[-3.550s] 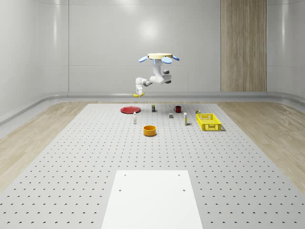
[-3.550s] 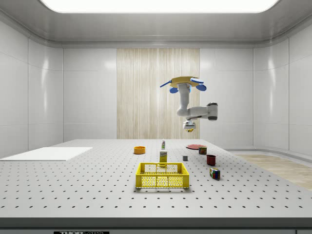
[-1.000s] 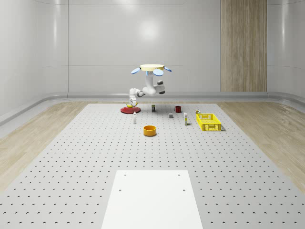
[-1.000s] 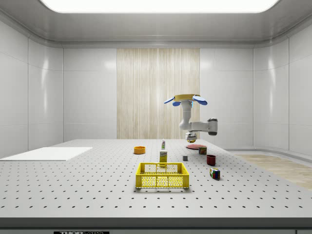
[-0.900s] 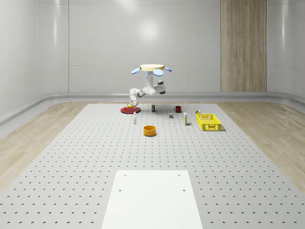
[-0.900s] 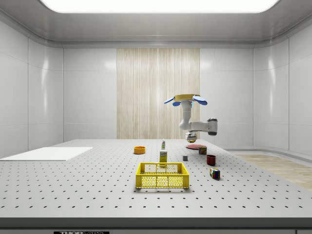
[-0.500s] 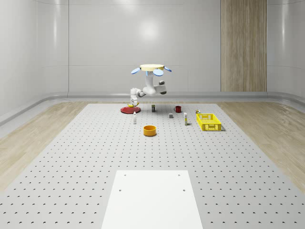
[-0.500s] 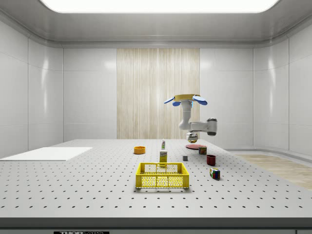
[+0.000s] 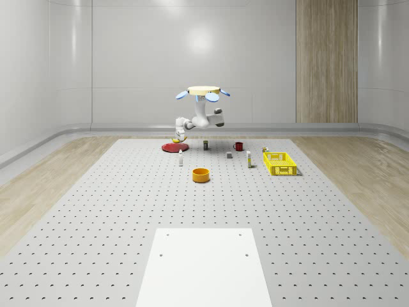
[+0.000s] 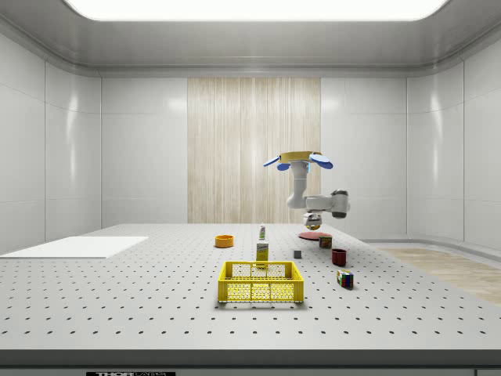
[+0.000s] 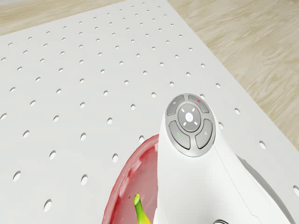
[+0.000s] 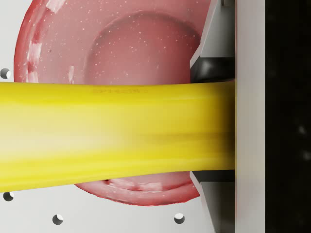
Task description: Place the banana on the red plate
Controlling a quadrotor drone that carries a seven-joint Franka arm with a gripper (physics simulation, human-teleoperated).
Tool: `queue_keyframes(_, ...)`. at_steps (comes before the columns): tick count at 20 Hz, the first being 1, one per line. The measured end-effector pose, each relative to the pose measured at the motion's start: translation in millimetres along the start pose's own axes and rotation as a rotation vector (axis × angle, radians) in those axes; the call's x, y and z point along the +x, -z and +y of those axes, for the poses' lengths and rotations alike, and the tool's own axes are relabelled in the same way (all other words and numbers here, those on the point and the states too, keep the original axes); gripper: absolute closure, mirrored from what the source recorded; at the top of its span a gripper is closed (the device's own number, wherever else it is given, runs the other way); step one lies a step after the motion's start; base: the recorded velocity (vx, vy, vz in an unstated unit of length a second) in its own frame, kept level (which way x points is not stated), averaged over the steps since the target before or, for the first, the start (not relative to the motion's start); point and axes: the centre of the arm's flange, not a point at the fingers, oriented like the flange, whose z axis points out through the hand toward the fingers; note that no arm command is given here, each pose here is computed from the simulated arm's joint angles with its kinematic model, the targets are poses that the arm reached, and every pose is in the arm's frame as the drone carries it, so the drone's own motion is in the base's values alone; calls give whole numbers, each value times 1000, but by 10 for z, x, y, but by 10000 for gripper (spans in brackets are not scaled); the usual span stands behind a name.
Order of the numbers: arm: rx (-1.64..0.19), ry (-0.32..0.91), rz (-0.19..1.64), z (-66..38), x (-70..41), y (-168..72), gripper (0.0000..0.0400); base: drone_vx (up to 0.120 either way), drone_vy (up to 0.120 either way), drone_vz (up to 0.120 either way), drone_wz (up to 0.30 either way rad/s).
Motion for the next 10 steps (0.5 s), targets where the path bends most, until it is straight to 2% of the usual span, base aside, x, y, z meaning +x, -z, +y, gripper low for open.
queue_keyframes(6, 0, 1, 0, -186, -62, 2, 208, 0, 0, 0, 0)
queue_keyframes(10, 0, 3, 0, -256, -85, 3, 208, 0, 0, 0, 0)
